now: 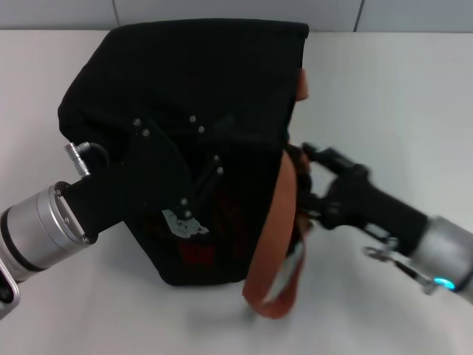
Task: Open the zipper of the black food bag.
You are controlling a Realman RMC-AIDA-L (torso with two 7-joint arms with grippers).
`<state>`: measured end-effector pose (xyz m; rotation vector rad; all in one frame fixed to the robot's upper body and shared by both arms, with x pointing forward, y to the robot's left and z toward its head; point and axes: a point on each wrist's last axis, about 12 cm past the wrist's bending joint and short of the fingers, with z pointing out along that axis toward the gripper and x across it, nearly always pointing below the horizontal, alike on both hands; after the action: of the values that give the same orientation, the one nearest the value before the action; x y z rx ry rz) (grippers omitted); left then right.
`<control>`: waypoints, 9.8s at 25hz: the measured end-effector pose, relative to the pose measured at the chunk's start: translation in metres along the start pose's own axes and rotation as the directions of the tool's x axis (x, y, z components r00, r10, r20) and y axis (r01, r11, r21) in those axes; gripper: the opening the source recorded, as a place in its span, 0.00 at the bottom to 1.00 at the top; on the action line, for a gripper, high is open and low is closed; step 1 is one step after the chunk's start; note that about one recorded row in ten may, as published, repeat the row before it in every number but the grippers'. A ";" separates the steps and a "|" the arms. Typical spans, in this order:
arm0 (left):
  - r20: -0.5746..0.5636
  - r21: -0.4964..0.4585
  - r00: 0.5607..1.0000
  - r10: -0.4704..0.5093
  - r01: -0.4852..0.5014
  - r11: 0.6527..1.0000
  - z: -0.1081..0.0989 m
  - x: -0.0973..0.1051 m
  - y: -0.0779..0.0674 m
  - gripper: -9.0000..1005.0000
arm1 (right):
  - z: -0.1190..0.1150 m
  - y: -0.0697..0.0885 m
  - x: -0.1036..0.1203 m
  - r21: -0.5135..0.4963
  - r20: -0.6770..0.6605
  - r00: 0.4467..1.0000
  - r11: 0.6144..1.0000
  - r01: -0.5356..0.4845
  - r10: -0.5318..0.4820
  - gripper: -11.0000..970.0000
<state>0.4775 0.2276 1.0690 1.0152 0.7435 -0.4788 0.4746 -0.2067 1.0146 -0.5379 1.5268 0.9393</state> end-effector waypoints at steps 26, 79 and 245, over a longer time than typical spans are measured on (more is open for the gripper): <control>-0.017 -0.007 1.000 0.000 0.000 1.000 0.003 0.003 0.000 0.12 | -0.013 0.017 -0.013 0.175 0.187 0.818 0.838 0.517 -0.544 0.87; -0.013 0.005 1.000 -0.006 0.006 1.000 0.003 0.002 -0.002 0.12 | 0.026 0.035 -0.016 0.352 0.047 0.559 0.538 0.766 -0.828 0.86; -0.318 0.109 0.759 -0.569 0.625 0.773 -0.088 -0.024 -0.013 0.82 | -0.095 0.005 -0.043 -0.382 0.039 0.980 0.904 0.194 -0.194 0.83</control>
<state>0.4242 0.3004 1.0511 1.0356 1.3030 -1.0125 0.4230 -0.2880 1.0543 -0.9541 1.2621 1.0872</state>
